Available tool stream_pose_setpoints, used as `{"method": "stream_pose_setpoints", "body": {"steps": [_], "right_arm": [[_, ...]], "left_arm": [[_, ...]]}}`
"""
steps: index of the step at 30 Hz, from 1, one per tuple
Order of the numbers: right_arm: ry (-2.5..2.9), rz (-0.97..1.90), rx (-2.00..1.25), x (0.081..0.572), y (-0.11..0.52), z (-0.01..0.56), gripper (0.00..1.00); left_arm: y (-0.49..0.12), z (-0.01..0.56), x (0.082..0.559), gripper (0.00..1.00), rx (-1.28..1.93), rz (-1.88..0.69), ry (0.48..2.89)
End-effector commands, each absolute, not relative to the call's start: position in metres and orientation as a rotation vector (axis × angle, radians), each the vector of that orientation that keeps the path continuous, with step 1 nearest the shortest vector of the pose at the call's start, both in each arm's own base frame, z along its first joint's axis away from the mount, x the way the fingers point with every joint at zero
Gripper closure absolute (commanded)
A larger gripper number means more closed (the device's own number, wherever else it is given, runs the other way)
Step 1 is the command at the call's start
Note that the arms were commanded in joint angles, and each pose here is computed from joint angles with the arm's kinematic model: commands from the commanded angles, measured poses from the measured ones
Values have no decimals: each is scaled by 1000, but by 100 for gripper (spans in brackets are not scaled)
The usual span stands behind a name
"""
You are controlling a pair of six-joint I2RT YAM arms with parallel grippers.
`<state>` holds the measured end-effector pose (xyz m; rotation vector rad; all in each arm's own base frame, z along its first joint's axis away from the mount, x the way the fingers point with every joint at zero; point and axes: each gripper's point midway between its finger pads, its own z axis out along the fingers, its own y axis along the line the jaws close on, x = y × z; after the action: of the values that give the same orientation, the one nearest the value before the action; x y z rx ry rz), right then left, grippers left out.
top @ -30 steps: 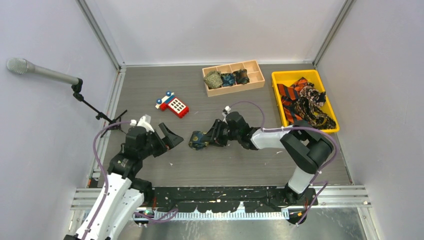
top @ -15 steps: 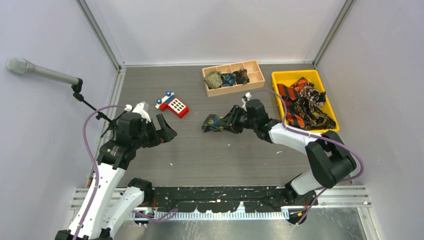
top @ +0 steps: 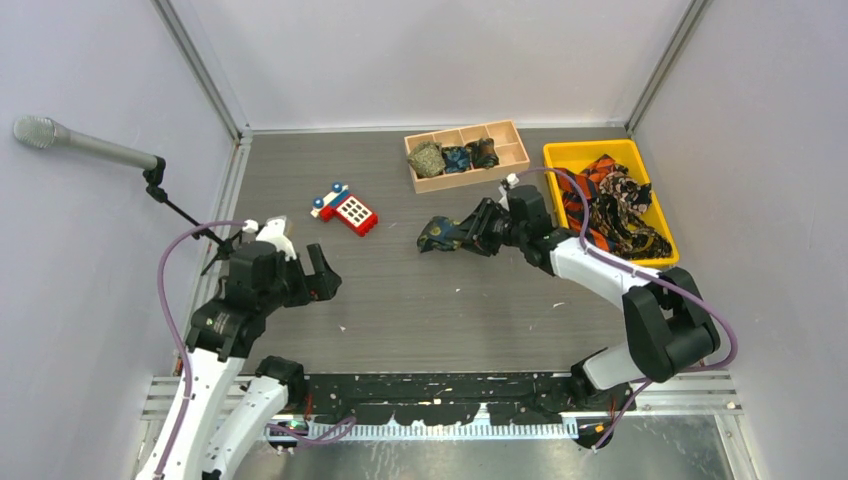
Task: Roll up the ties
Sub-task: Place the tie in the storage box.
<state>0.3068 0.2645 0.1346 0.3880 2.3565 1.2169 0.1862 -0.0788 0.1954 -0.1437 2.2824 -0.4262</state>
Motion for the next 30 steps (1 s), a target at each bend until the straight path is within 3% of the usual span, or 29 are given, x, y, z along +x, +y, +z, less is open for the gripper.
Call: {"method": "stream_pose_setpoints", "body": {"steps": [1, 10, 22, 30], "right_arm": [[2242, 1259, 355, 331, 261, 178, 99], [2192, 1176, 468, 369, 208, 201, 100], [2165, 906, 687, 417, 79, 202, 99], [2190, 807, 728, 452, 44, 191, 99]], "left_arm": [[-75, 203, 193, 9, -121, -406, 2195], [-75, 202, 192, 9, -114, -410, 2185], [-76, 200, 192, 9, -107, -416, 2186], [-77, 200, 192, 9, -99, -423, 2186]]}}
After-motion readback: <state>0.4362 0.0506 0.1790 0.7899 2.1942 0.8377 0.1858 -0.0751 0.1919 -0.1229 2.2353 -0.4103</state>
